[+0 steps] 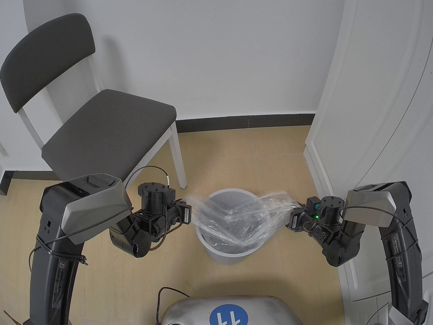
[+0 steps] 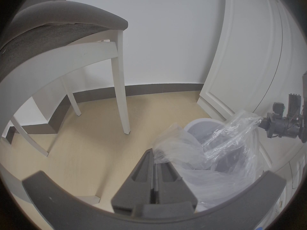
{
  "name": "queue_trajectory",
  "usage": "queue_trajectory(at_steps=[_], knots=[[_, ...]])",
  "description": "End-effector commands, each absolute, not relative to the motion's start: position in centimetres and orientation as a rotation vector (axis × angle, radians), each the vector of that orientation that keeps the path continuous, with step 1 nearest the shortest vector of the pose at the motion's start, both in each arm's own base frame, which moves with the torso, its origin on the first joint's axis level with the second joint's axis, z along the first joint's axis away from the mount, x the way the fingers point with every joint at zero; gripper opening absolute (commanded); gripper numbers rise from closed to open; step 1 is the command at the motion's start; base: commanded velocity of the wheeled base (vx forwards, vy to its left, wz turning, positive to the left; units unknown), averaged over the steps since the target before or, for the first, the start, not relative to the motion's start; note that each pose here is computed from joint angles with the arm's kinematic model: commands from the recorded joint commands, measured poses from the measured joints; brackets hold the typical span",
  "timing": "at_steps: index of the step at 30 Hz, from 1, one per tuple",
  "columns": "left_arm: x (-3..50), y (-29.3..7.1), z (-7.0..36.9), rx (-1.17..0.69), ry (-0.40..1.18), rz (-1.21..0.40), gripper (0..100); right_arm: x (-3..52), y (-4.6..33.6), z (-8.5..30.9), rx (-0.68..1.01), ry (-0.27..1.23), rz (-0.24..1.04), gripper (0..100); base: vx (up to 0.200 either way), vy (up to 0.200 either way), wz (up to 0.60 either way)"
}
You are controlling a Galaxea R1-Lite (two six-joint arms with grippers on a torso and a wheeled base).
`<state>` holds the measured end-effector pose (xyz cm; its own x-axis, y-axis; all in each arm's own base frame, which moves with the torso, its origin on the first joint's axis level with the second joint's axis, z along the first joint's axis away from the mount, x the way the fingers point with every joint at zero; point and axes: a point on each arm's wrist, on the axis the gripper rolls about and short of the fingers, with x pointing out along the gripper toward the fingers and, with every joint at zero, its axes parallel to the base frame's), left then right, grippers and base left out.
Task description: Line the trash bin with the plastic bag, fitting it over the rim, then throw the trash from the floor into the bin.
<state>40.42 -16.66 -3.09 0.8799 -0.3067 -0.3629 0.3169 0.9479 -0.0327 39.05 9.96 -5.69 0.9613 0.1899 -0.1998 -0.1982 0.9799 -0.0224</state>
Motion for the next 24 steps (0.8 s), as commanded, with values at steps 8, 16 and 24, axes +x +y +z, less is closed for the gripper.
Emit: queue_trajectory(at_steps=[8,16,24], knots=[[41.0,-14.9,-1.4,0.011,0.336,-0.295,0,38.8,5.3,-4.5,-0.097,0.196,0.152,100,0.0,0.0,0.0],[40.9,-15.0,-1.4,0.012,0.334,-0.296,0,37.6,4.3,-4.1,-0.106,0.225,0.222,100,0.0,0.0,0.0],[40.4,-15.3,-0.7,0.014,0.331,-0.309,0,34.7,5.4,3.2,-0.102,0.11,0.259,100,0.0,0.0,0.0]])
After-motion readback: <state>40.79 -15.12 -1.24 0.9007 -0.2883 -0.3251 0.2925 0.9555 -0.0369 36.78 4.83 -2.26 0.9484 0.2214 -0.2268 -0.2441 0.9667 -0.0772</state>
